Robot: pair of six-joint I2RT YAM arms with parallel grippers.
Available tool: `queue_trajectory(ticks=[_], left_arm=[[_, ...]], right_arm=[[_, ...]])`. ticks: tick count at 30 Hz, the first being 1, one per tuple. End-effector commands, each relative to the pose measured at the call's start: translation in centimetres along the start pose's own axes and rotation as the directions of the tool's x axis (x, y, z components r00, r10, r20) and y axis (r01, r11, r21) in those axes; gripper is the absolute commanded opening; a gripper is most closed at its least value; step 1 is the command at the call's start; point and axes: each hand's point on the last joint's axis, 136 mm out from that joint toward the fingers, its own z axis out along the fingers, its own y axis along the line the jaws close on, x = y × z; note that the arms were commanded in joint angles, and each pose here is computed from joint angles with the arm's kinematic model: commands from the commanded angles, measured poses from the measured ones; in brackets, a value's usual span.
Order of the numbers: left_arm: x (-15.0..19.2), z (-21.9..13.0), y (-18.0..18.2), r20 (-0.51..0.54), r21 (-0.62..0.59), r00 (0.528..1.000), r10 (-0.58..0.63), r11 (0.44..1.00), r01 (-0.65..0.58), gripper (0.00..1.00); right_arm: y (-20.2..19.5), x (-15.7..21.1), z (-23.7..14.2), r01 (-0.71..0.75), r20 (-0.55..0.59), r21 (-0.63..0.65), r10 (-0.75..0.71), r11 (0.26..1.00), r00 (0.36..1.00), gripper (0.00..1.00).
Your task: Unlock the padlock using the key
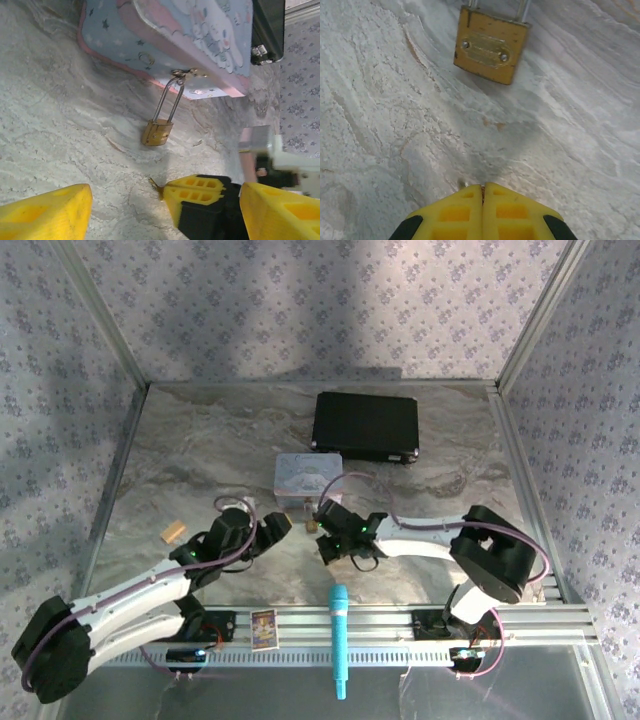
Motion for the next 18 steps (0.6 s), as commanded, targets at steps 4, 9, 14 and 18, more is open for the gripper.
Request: queue_trajectory(ticks=[4,9,14,18], left_arm=[[0.3,0.6,-2.5,0.042,0.150,0.946,-0.321,0.938,0.311,0.67],[1.1,0.9,-2.0,0.012,0.121,0.859,-0.511,0.854,0.506,0.86],[1.7,1.0,-3.0,-0.047,0.140,0.779,-0.625,0.768,0.624,1.00],[2.1,1.3,-4.1,-0.097,0.152,0.752,-0.652,0.737,0.658,1.00]], right_arm=[[2.4,-2.1,-2.0,-0.045,0.069,-0.178,0.058,0.983,0.996,0.00],[3.5,-3.9,-3.3,-0.056,0.112,-0.203,0.080,0.978,0.991,0.00],[4.7,-5.9,-4.4,-0.049,0.172,-0.219,0.087,0.975,0.981,0.00],[6.1,-7.2,-4.9,-0.040,0.220,-0.250,0.097,0.967,0.971,0.00]])
